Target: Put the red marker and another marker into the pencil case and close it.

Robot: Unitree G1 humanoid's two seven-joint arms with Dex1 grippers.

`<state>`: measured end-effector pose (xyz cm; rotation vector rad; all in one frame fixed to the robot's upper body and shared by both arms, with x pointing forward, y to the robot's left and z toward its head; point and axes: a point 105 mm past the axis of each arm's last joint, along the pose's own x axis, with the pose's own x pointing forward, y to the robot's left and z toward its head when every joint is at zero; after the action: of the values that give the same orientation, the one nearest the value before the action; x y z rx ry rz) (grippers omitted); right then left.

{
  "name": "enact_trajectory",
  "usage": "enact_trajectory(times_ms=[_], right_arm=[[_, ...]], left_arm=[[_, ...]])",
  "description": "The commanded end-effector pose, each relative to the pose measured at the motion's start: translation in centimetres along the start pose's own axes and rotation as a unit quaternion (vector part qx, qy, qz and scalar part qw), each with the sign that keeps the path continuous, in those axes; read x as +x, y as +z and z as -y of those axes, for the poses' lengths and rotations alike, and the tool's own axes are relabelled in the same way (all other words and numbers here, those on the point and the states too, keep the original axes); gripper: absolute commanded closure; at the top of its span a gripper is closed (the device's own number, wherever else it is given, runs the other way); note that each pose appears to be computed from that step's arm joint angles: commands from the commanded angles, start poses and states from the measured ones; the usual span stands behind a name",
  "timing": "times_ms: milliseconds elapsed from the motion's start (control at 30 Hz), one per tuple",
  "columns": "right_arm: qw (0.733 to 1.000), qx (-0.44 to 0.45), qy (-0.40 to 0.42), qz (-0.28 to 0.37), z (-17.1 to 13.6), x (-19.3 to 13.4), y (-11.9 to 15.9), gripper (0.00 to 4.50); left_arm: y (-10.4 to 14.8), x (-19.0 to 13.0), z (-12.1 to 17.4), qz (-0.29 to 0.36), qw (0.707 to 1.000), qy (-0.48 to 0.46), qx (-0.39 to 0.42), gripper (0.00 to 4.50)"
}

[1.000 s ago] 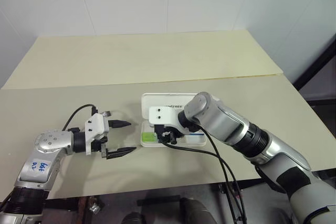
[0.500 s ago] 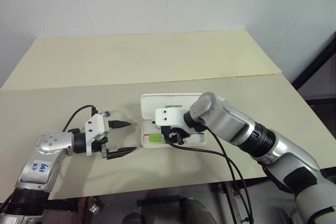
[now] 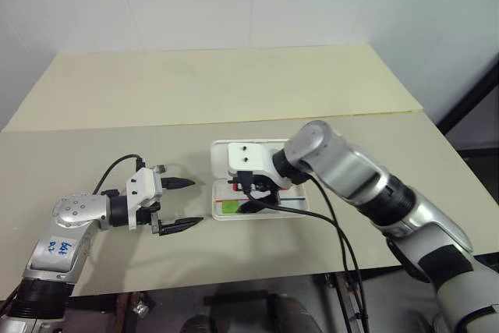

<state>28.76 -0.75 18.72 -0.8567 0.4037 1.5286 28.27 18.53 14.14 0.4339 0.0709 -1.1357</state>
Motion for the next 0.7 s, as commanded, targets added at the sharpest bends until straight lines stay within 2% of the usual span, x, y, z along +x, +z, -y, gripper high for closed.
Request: enact_trajectory(times_ms=[33, 100, 167, 300, 400, 600, 667, 700], right_arm=[[0.998, -0.012, 0.039, 0.056, -2.1, -1.7, 0.1, 0.45], [0.994, -0.024, 0.041, 0.1, -2.8, -2.7, 0.2, 0.45], [0.987, -0.032, 0.005, 0.156, -2.5, -4.0, -0.4, 0.45], [0.975, -0.036, -0.064, 0.209, -2.1, -5.7, -1.9, 0.45], [0.961, 0.0, -0.108, 0.254, -1.7, -7.4, -3.3, 0.45], [0.941, -0.014, -0.195, 0.276, -0.7, -9.8, -4.6, 0.45], [0.938, 0.017, -0.208, 0.277, -0.7, -10.8, -6.0, 0.08], [0.94, 0.002, -0.214, 0.265, -1.1, -11.2, -6.9, 0.02]], left_arm=[[0.9, -0.6, -0.2, 0.003, 1.0, 0.009, 0.019, 0.0], [0.8, -0.8, -0.2, 0.0, 1.0, 0.012, 0.019, 0.0], [0.7, -1.1, -0.3, -0.003, 1.0, 0.015, 0.019, 0.0], [0.5, -1.8, -0.7, -0.009, 0.999, 0.028, 0.018, 0.0], [0.3, -2.6, -1.4, -0.017, 0.999, 0.044, 0.018, 0.0], [-0.4, -3.8, -2.1, -0.029, 0.997, 0.066, 0.016, 0.0], [-0.6, -4.3, -2.6, -0.033, 0.996, 0.079, 0.019, 0.0], [-0.8, -4.7, -3.1, -0.038, 0.995, 0.091, 0.02, 0.0]])
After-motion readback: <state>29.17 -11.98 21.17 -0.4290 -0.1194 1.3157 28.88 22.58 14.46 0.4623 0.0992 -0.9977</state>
